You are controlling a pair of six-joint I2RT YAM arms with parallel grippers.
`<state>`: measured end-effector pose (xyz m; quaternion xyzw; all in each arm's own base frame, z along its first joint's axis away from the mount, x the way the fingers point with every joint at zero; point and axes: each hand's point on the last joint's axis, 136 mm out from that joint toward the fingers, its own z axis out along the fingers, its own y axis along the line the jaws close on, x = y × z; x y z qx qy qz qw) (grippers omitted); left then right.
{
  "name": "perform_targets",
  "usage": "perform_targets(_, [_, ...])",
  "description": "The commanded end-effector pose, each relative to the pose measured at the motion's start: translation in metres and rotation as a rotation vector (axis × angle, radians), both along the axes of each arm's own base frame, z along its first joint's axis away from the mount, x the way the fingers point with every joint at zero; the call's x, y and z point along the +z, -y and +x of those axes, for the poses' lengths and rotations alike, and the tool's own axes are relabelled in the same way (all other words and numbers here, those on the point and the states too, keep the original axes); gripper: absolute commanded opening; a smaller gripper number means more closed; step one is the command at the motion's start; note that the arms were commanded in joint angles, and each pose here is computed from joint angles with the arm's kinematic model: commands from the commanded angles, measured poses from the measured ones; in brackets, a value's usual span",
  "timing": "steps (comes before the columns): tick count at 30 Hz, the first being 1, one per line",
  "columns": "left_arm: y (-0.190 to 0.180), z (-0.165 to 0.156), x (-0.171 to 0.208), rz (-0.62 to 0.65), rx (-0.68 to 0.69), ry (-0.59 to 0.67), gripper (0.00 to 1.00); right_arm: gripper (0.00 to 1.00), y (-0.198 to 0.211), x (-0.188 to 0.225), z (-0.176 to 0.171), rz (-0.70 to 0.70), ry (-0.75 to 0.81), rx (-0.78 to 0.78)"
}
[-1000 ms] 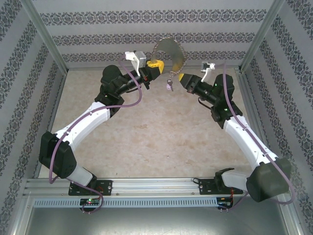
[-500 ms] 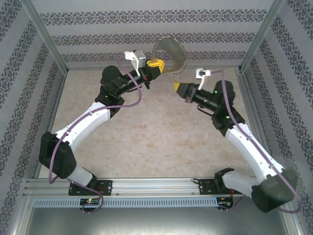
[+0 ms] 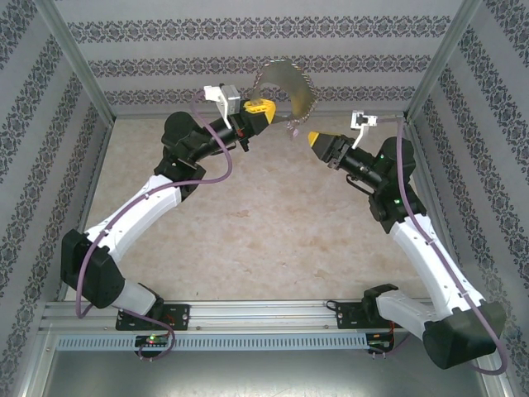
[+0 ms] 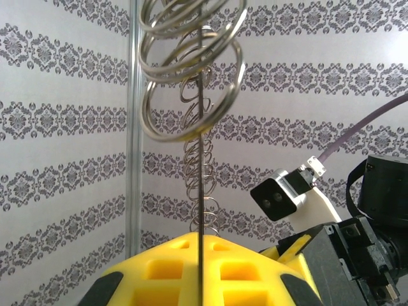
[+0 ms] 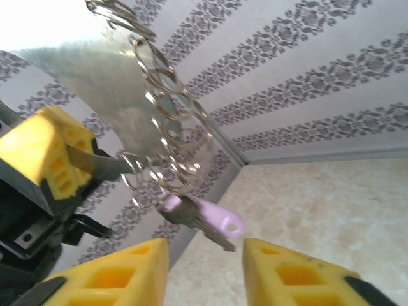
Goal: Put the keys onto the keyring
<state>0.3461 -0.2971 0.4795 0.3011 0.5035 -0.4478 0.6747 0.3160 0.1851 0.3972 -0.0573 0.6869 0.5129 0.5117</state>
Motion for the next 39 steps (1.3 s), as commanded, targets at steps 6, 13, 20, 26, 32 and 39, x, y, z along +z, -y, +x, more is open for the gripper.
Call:
perform_targets(6, [-0.002,-0.029,0.027,-0.044,-0.060,0.088,0.00,0.37,-0.014,0.075,-0.037,0.099,0.173,0.087])
perform_targets(13, [0.002,-0.026,0.022,-0.041,-0.060,0.073,0.00,0.43,-0.031,0.100,-0.046,0.135,0.209,0.152])
perform_targets(20, [0.003,-0.025,0.023,-0.044,-0.056,0.069,0.00,0.43,-0.046,0.098,-0.035,0.165,0.178,0.190])
perform_targets(26, [0.004,-0.025,0.025,-0.050,-0.051,0.070,0.00,0.43,-0.049,0.086,-0.026,0.174,0.141,0.192])
perform_targets(32, [0.003,-0.023,0.025,-0.057,-0.035,0.064,0.00,0.44,-0.048,0.072,-0.022,0.172,0.108,0.176])
perform_targets(39, [-0.001,-0.016,0.027,-0.087,-0.001,0.057,0.00,0.44,-0.058,0.056,-0.022,0.191,0.054,0.212])
